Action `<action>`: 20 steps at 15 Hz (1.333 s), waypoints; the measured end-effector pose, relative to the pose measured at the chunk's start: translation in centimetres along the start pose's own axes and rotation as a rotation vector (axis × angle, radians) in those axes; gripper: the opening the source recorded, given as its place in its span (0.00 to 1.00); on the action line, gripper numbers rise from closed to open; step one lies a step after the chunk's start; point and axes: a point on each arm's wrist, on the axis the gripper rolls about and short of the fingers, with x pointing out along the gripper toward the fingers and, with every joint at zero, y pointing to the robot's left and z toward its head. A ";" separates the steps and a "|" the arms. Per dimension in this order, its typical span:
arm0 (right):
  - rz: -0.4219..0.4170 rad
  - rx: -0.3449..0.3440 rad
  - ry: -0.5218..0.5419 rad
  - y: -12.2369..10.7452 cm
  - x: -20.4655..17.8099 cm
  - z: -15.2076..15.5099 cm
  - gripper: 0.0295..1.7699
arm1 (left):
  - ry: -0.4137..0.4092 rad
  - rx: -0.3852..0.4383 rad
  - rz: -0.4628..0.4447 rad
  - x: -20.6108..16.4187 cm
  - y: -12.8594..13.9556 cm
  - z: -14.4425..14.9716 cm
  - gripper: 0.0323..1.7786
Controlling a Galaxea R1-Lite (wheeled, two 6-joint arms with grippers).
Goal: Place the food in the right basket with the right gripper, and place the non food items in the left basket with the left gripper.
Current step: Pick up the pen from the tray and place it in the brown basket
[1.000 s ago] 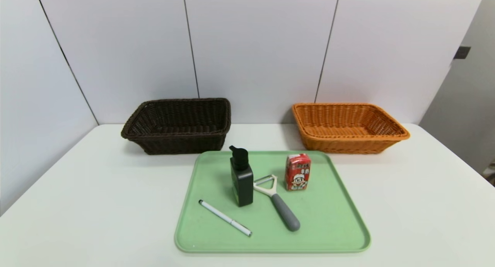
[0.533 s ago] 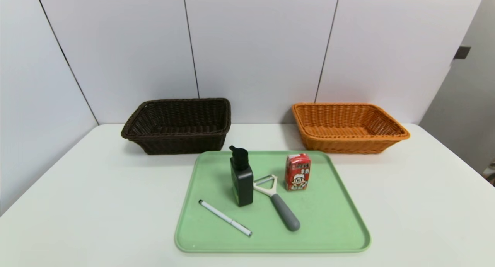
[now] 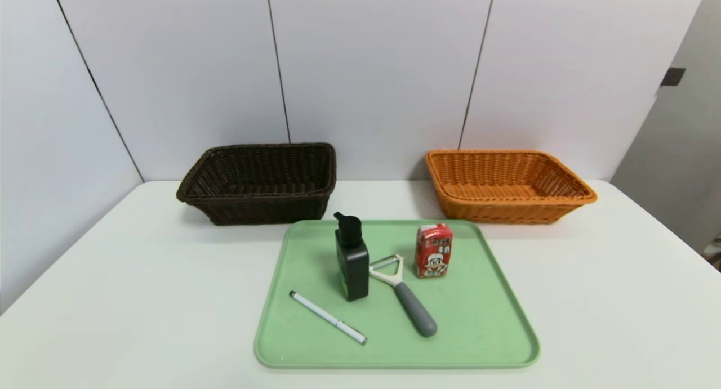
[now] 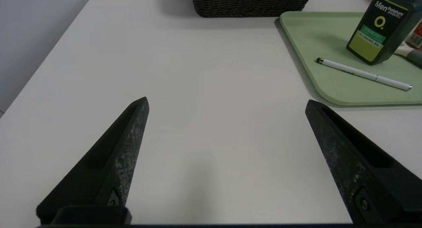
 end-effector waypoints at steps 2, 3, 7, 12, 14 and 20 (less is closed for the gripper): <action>0.010 0.008 0.040 -0.1 0.5 2.1 0.96 | 0.049 -0.018 -0.010 0.6 -0.1 2.3 0.95; 0.016 0.015 0.059 -0.1 0.9 3.1 0.96 | 0.073 -0.022 -0.014 1.1 -0.2 3.4 0.95; 0.028 0.034 0.177 -0.2 4.4 8.4 0.96 | 0.167 -0.033 -0.040 4.4 -0.3 8.4 0.95; 0.045 0.031 0.329 -0.3 11.3 12.5 0.96 | 0.238 -0.045 -0.140 9.4 -0.5 13.1 0.95; 0.050 0.010 0.381 -0.3 13.5 12.9 0.96 | 0.265 -0.028 -0.192 11.3 -0.5 13.7 0.95; 0.060 0.007 0.486 -0.3 17.3 12.8 0.96 | 0.364 0.072 -0.328 16.7 -1.6 13.2 0.95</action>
